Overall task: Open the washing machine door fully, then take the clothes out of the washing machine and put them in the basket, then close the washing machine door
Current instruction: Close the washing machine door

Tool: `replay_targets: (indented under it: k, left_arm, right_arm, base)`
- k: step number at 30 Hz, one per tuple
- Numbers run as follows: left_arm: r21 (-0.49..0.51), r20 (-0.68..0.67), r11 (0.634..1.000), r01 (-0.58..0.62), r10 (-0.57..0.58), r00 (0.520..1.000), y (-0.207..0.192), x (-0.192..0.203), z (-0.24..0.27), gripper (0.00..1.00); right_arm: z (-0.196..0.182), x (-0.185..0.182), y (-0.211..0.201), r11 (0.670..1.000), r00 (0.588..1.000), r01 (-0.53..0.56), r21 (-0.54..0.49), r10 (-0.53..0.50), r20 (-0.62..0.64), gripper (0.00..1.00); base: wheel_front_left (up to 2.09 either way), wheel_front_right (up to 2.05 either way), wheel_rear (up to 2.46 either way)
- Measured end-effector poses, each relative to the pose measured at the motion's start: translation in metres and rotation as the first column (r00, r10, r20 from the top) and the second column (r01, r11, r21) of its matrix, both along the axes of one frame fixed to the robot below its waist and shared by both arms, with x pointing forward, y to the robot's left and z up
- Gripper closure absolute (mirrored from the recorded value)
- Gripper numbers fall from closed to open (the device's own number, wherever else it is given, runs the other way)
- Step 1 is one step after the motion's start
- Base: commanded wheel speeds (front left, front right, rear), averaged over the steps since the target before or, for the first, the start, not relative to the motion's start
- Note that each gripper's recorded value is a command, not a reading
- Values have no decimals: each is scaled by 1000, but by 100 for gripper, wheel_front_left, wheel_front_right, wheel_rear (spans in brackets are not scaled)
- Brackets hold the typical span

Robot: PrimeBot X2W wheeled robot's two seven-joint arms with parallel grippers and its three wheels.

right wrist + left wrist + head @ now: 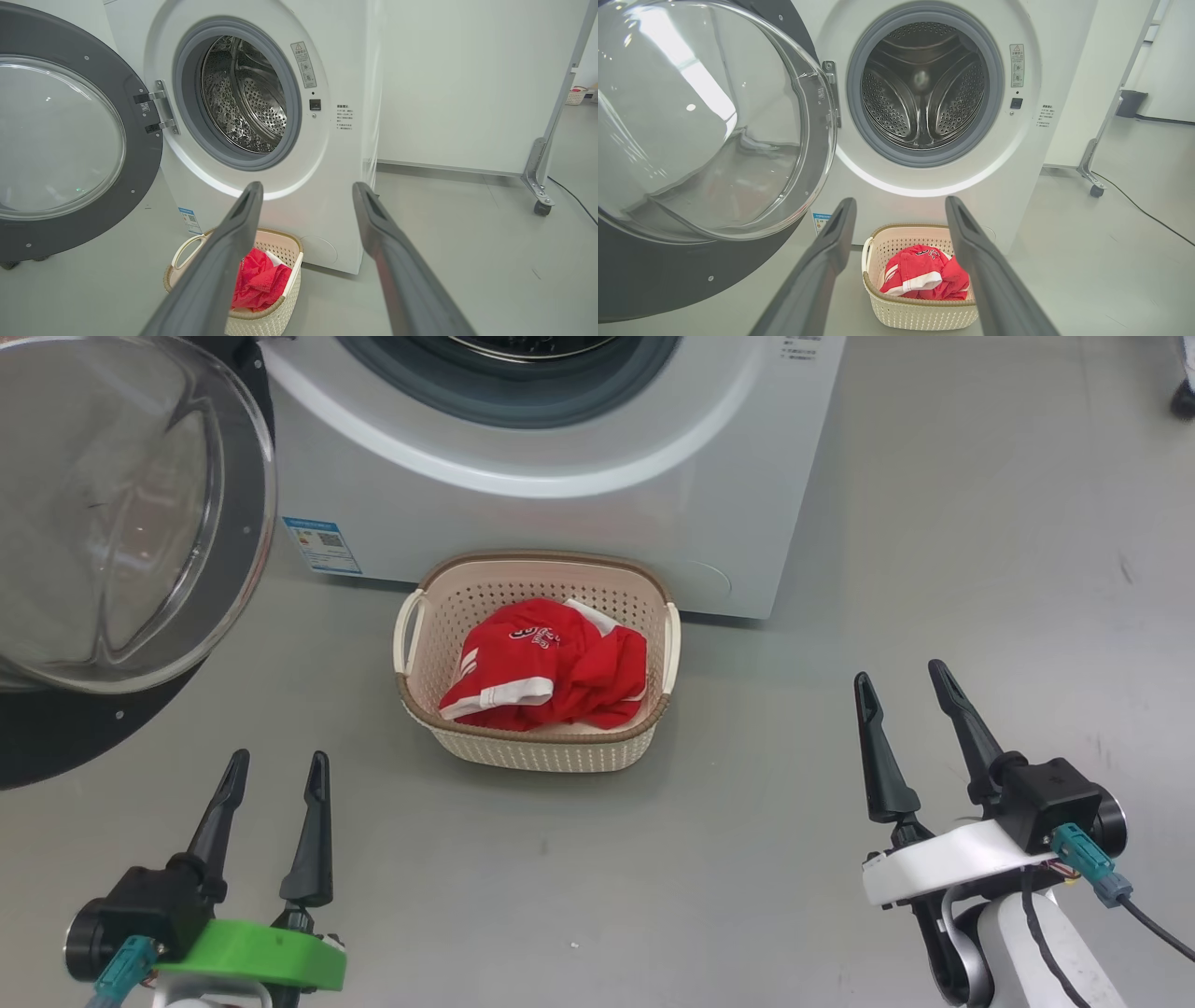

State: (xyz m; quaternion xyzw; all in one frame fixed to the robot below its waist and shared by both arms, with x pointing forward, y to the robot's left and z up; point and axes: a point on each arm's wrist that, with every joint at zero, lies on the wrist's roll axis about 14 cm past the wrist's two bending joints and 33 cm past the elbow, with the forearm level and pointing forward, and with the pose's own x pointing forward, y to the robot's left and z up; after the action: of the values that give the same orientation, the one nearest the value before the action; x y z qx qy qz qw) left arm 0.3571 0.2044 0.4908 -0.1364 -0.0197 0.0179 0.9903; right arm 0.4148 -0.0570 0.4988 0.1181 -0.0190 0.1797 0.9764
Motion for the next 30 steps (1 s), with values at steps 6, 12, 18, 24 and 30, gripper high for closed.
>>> replay_targets:
  k: [6,12,18,24,30]
  left_arm:
    - [5,-2,998,-62,62,998,18,-13,1,0]
    - [12,-8,990,-142,142,990,40,-32,1,0]
    - [26,-5,976,-218,218,976,60,-53,4,0]
    - [29,8,957,-290,289,957,77,-74,10,0]
    - [30,23,925,-378,377,926,98,-100,14,0]
  right_arm:
    - [-2,1,23,997,997,-72,1,72,-4,0]
    - [-5,1,51,988,988,-156,2,156,-8,0]
    - [-5,-3,82,969,969,-247,11,247,-6,0]
    - [-4,-9,110,946,946,-324,15,324,-5,0]
    - [0,-24,140,908,908,-420,17,420,4,0]
  base:
    - [0,0,0]
    - [0,0,0]
    - [0,0,0]
    - [0,0,0]
    - [0,0,0]
